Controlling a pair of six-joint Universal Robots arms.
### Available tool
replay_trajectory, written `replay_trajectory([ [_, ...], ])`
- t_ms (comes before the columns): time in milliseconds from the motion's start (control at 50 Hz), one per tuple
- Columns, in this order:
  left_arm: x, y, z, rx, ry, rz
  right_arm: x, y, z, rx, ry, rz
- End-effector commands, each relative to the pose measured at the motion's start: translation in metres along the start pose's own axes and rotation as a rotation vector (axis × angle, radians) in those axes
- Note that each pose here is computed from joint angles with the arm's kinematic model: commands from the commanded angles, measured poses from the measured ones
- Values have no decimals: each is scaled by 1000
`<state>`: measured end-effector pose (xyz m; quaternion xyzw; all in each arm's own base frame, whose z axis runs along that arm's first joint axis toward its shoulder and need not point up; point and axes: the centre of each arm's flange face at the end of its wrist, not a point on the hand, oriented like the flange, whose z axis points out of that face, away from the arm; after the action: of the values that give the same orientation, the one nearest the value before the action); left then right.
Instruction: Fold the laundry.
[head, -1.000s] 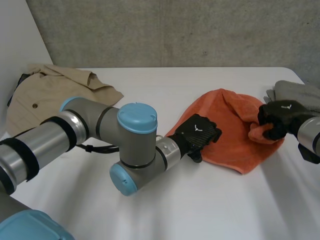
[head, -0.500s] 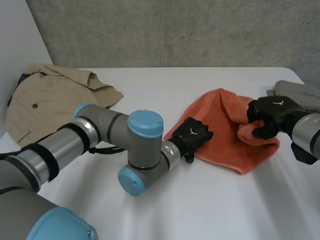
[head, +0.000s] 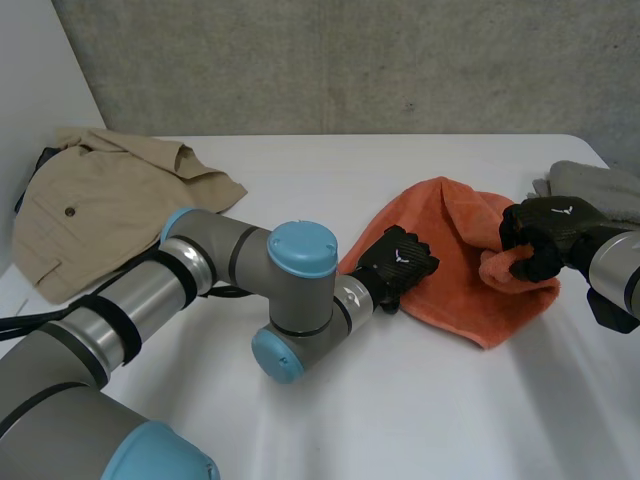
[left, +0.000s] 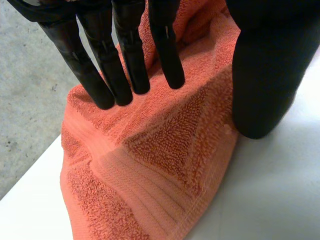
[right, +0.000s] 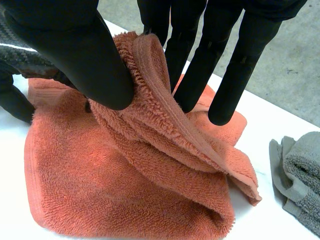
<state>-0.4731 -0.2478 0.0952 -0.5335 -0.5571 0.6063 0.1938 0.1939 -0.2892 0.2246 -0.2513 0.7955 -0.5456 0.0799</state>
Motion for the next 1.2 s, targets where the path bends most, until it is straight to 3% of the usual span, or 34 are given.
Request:
replay_trajectory([
  [20,0,-4,2,16,-15,29,4,-1,0,3,10,4],
  [140,-25,-27,-2,21,-193,78,12,-1,-1,3,36,15],
  [220,-54,-67,-33,22,-300,61,30,-2,0,8,80,31],
  [360,-54,-108,-103,60,-214,57,64,-14,5,61,131,35],
  [480,-47,-137,-155,169,-225,89,75,-49,35,266,105,-103],
  [620,-55,-157,-189,218,-322,97,23,-81,74,527,3,-213],
  [740,-70,-159,-206,201,-412,90,-55,-68,101,629,-215,-181],
  [820,-73,-159,-211,195,-432,90,-84,-60,113,642,-288,-123],
  [880,-76,-159,-213,193,-444,95,-81,-60,117,619,-238,-82],
  [920,-80,-159,-214,193,-458,98,-61,-70,112,591,-110,-23],
  [1040,-92,-166,-216,214,-494,112,-3,-93,53,422,158,92],
  [1200,-104,-188,-218,267,-531,118,15,-39,-2,-3,146,191],
])
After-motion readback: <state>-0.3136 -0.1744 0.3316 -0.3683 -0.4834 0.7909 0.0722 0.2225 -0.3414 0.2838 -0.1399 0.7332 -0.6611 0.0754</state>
